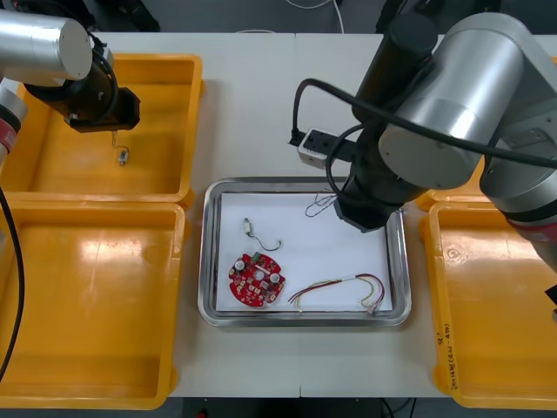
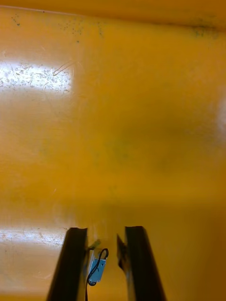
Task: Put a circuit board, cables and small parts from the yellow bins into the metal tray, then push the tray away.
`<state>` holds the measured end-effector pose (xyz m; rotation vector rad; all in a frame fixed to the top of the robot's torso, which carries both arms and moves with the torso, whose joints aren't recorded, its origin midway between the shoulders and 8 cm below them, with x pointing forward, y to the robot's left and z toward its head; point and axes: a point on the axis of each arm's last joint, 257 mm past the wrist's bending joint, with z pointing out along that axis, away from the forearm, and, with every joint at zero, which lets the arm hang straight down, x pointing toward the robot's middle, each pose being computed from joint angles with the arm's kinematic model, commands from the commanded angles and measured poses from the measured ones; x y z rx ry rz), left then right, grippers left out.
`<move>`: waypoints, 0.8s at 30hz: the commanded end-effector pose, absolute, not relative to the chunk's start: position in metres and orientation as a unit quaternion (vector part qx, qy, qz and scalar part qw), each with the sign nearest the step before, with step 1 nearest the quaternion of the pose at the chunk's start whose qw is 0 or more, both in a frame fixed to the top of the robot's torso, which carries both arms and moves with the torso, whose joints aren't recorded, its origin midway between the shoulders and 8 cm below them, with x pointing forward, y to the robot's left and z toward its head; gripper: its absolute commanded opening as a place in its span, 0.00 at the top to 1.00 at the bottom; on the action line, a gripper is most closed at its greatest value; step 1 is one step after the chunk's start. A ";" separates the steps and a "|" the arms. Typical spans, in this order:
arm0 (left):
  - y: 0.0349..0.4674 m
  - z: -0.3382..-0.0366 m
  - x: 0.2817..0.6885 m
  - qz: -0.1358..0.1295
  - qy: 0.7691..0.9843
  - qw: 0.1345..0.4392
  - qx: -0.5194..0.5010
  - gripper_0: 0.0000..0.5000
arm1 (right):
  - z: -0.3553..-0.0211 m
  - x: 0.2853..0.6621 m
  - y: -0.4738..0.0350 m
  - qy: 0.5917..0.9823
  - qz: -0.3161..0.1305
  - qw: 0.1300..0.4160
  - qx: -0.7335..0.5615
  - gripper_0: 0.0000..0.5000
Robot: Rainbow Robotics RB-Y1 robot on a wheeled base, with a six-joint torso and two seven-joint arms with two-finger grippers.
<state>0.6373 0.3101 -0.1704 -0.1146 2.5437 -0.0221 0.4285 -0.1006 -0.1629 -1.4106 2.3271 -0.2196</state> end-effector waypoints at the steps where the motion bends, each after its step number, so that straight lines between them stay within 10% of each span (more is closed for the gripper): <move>1: 0.292 -0.129 0.654 -0.010 0.945 0.327 0.006 0.07 | -0.189 0.420 -0.087 0.815 -0.076 0.196 -0.540 1.00; 24: 0.300 -0.103 0.622 -0.008 0.958 0.287 0.014 0.00 | -0.241 0.448 -0.077 0.802 -0.086 0.244 -0.538 1.00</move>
